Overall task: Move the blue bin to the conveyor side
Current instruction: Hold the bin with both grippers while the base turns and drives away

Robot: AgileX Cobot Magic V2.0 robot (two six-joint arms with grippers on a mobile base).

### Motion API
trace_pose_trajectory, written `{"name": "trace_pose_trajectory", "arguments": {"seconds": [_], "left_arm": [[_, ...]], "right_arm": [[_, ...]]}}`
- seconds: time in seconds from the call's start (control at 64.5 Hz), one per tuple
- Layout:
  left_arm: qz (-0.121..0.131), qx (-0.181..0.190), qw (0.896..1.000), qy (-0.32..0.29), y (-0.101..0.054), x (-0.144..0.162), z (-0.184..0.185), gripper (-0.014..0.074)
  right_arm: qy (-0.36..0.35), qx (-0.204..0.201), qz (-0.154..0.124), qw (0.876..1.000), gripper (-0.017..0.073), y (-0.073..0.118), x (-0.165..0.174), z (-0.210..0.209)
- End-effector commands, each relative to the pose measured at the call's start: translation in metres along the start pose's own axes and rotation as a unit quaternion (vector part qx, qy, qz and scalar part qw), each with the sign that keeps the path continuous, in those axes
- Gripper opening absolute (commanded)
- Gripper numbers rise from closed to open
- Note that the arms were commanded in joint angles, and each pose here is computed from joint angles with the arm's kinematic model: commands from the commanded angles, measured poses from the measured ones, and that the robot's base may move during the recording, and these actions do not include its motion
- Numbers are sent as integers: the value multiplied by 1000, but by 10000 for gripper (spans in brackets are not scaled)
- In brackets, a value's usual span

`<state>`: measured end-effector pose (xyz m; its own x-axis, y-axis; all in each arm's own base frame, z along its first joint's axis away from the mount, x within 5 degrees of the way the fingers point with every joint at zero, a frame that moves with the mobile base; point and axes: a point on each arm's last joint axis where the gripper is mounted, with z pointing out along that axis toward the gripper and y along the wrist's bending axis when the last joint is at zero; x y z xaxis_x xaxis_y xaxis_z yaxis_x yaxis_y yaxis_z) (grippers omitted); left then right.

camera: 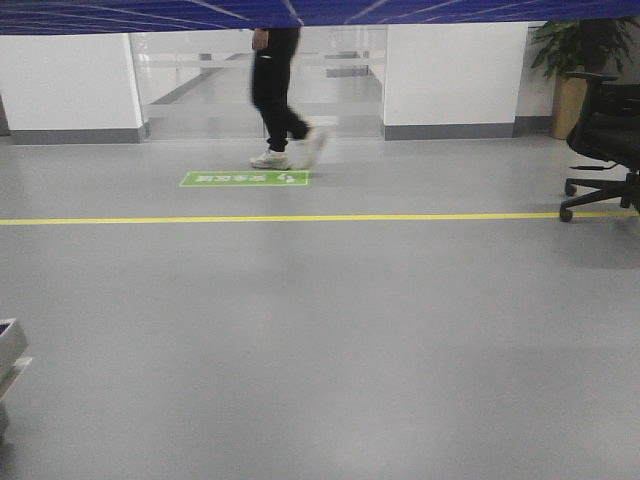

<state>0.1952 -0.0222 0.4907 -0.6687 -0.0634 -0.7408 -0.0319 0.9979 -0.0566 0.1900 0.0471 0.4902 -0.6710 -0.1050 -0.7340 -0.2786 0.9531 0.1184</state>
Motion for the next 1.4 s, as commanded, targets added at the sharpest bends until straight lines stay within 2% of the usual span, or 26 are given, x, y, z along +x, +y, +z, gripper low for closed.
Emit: {"name": "trace_pose_trajectory", "arguments": {"seconds": [0.0, 1.381], "left_arm": [[11, -5, 998, -61, 2, -8, -13, 2], [11, -5, 998, -61, 2, -8, -13, 2]], "right_arm": [[-61, 13, -20, 998, -64, 0, -8, -12], [-60, 13, -20, 998, -64, 0, -8, -11]]}}
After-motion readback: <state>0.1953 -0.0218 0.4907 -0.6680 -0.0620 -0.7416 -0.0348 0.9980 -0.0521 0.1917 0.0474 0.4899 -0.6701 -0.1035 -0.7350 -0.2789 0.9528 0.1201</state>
